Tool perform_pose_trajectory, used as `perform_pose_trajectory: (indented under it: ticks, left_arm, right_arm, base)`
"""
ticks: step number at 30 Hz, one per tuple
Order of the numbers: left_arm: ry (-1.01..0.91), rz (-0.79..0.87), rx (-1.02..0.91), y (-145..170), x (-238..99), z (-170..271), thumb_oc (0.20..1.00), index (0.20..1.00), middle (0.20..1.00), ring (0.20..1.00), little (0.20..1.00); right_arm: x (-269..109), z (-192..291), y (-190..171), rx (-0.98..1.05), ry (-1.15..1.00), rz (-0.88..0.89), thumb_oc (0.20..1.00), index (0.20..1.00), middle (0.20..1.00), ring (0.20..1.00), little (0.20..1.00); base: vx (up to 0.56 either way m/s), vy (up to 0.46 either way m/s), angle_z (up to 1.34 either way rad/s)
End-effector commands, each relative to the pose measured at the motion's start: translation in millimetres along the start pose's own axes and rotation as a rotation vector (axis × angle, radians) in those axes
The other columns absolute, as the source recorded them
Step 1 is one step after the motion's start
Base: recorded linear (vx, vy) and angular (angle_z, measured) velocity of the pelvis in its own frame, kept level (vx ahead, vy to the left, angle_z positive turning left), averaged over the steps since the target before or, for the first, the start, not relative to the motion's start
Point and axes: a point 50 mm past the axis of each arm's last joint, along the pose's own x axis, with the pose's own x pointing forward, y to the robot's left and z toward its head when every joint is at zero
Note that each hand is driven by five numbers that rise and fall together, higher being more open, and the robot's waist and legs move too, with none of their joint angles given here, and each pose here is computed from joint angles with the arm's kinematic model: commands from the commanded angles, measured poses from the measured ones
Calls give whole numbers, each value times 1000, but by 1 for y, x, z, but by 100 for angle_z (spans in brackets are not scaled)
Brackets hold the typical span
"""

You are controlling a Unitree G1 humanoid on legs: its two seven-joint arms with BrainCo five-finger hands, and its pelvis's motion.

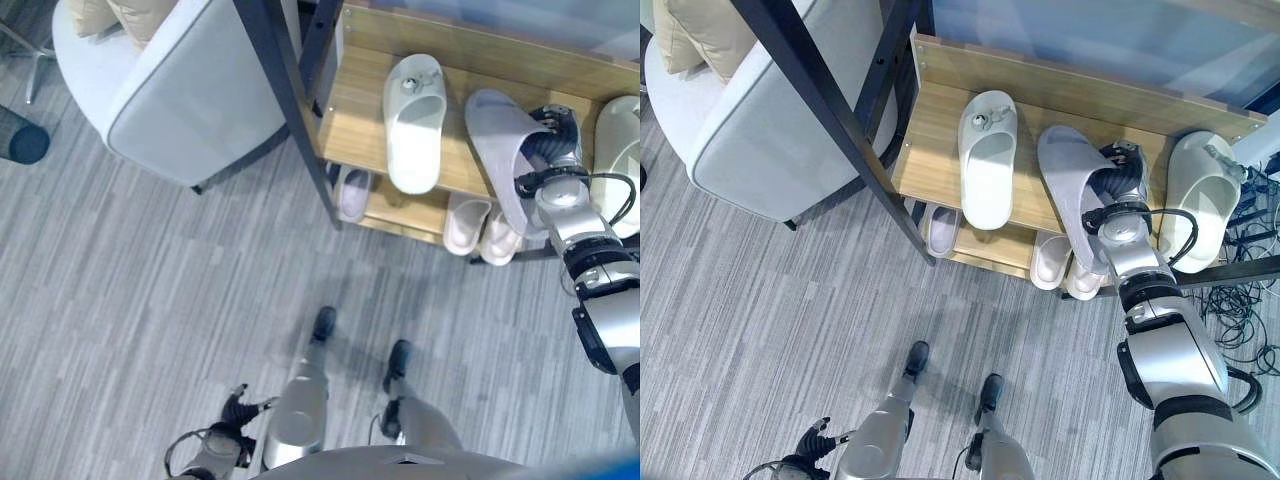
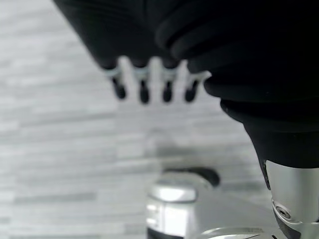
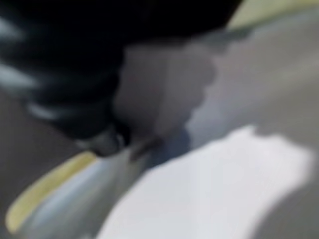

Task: Arrange the slippers neatly on the shoe rack.

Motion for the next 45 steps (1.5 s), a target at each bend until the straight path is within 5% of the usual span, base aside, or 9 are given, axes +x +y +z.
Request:
perform_pose_trajectory:
  ticks: [1,7,8,13,26,35,45]
  left_arm:
    - [-44,28,-33,7,13,37,1000,1000,1000,1000,1000]
    - [-2,13,-39,1,9,24,1000,1000,1000,1000,1000]
    - [47,-7,-56,-2,7,14,1000,1000,1000,1000,1000]
    - [69,-16,-49,-2,5,5,1000,1000,1000,1000,1000]
    - [78,43,-159,19,2,-8,1000,1000,1000,1000,1000]
    - [-175,130,-317,40,11,53,1000,1000,1000,1000,1000]
    - [-553,177,-709,69,-4,144,1000,1000,1000,1000,1000]
  right_arm:
    - [0,30,-19,-19,-202,-40,200,200,200,200,200]
    - [-16,16,-24,-11,-209,-55,200,200,200,200,200]
    - [-53,-2,-15,-34,-242,34,200,200,200,200,200]
    - [-88,-22,-29,-72,-234,50,200,200,200,200,200]
    - [-190,-85,-3,-24,37,430,200,200,200,200,200]
    - [-167,-75,18,28,-3,535,200,200,200,200,200]
    - [-87,19,37,-22,-363,364,200,200,200,200,200]
  base:
    - [8,33,1]
    - [17,6,-6]
    - [43,-2,0]
    - [39,0,-6]
    - [9,5,-20]
    - [-229,-40,16]
    - [-62,-54,11]
